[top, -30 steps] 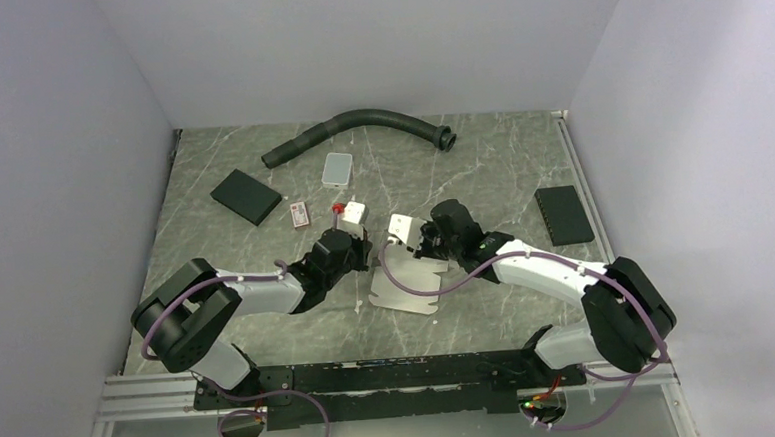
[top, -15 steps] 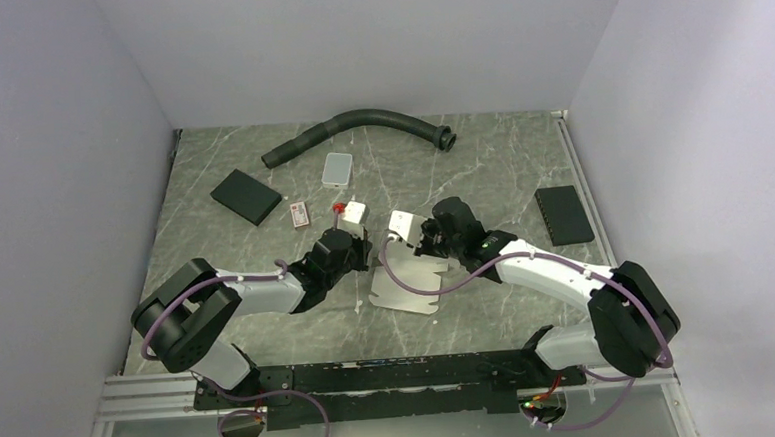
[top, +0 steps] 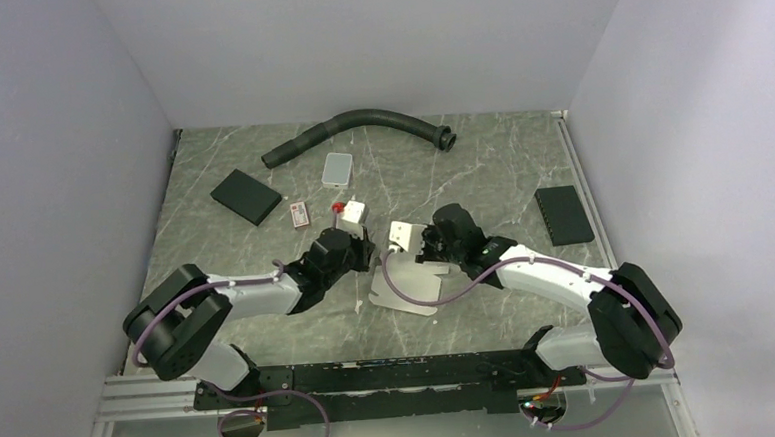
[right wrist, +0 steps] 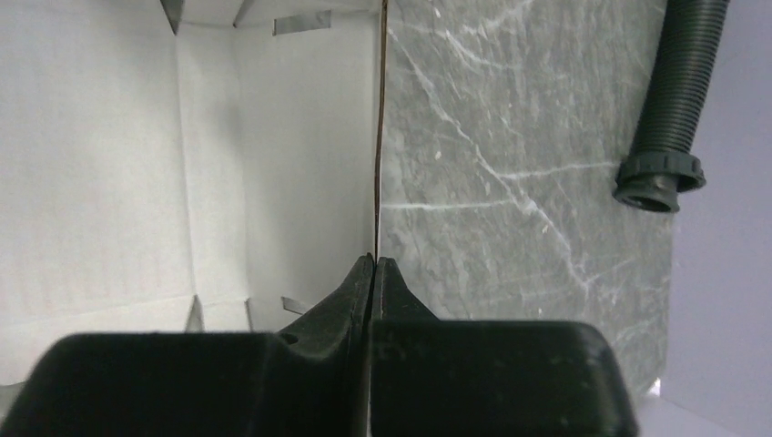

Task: Fold the paper box
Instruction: Fold the paper box at the center of the board.

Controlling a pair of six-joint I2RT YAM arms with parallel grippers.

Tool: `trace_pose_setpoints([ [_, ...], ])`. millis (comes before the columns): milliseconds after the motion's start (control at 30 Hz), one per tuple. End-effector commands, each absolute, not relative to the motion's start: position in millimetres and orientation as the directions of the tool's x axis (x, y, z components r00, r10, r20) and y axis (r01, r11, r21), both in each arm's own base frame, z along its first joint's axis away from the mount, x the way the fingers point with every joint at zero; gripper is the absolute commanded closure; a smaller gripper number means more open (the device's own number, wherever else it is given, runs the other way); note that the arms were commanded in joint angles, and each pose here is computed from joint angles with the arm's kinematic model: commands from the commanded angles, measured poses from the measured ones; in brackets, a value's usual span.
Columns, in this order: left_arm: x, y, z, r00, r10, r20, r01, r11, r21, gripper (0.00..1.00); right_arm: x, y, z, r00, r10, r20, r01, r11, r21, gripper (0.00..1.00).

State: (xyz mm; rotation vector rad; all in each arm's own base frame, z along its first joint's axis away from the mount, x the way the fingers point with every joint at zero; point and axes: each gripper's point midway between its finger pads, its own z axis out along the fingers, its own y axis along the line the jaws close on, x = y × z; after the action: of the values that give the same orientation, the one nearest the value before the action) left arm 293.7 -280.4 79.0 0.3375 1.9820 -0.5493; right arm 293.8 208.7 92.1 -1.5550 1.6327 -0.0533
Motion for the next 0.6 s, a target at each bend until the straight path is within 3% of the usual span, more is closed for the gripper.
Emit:
trace_pose_setpoints([
  [0,286,-293,118,-0.427,-0.081,-0.900,0.506,0.804,-0.313,0.77,309,201,110,0.190,-0.848,-0.494,-0.692,0.241,-0.680,1.00],
  [167,271,-287,137,-0.420,-0.111,-0.901,0.536,0.771,-0.344,0.60,308,201,108,0.225,-0.861,-0.457,-0.642,0.222,-0.734,1.00],
  [333,269,-251,140,-0.387,-0.126,-0.913,0.458,0.834,-0.309,0.48,308,204,114,0.254,-0.861,-0.440,-0.592,0.221,-0.775,1.00],
  [567,290,-206,123,-0.432,-0.201,-0.879,0.374,0.847,-0.378,0.47,306,208,124,0.304,-0.871,-0.385,-0.481,0.208,-0.852,1.00],
])
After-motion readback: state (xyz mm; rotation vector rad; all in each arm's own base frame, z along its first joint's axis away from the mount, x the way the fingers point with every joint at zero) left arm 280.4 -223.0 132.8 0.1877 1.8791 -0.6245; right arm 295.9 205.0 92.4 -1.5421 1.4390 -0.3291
